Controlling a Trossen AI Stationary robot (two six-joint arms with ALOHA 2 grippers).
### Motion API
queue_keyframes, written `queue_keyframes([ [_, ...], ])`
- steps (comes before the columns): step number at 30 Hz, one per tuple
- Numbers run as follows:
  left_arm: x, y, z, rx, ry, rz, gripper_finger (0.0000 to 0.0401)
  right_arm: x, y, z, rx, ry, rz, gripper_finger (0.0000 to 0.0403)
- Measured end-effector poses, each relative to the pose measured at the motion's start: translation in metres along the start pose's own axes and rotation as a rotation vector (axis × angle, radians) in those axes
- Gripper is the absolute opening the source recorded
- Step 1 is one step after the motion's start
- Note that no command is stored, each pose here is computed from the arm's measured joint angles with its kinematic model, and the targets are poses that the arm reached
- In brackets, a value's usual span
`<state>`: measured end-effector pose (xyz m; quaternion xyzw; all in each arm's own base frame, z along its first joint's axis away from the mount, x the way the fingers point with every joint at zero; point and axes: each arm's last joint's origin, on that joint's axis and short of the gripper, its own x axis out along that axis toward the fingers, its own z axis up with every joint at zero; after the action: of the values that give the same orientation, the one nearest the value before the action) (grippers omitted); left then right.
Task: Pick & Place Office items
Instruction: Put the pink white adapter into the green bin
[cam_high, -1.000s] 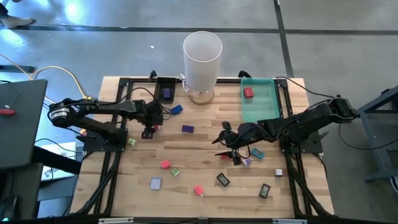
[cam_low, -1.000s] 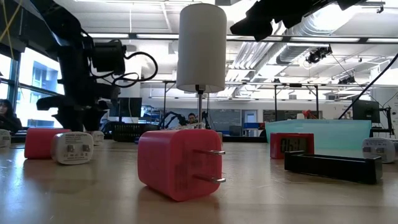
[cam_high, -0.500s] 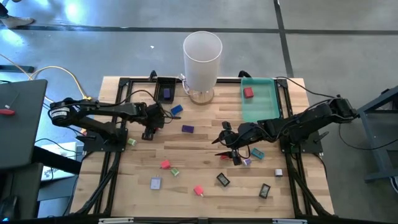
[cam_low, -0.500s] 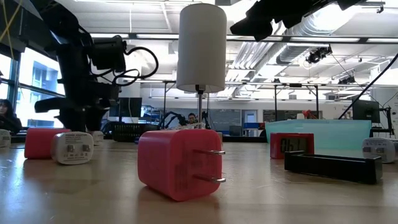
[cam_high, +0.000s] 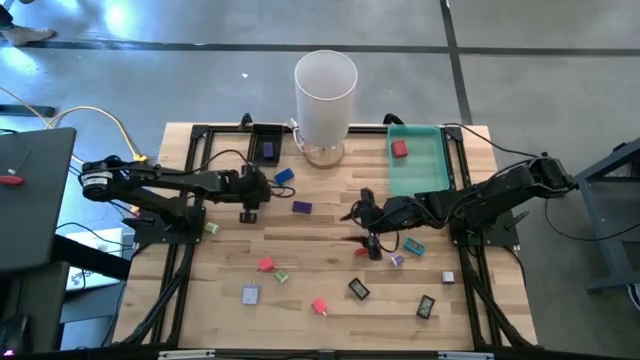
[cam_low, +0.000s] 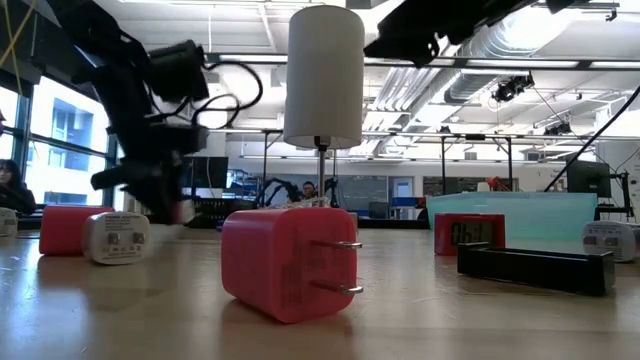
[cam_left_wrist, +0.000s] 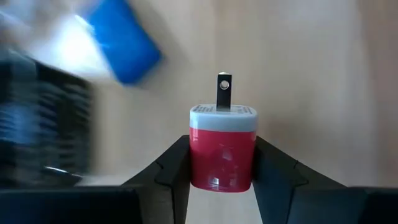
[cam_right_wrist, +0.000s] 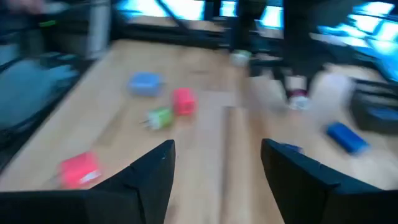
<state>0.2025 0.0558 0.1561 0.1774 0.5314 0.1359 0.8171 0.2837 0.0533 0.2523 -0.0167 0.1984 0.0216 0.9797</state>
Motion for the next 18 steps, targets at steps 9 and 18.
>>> queue_keyframes([
  [9, -0.022, -0.025, 0.036, 0.156, -0.21, 0.349, 0.0121, 0.001, -0.017, 0.002, 0.194, -0.04, -0.228, 0.0227],
  [18, -0.061, -0.055, 0.062, 0.184, -0.397, 0.64, 0.0121, 0.035, -0.031, -0.006, 0.294, -0.132, -0.259, 0.0227],
])
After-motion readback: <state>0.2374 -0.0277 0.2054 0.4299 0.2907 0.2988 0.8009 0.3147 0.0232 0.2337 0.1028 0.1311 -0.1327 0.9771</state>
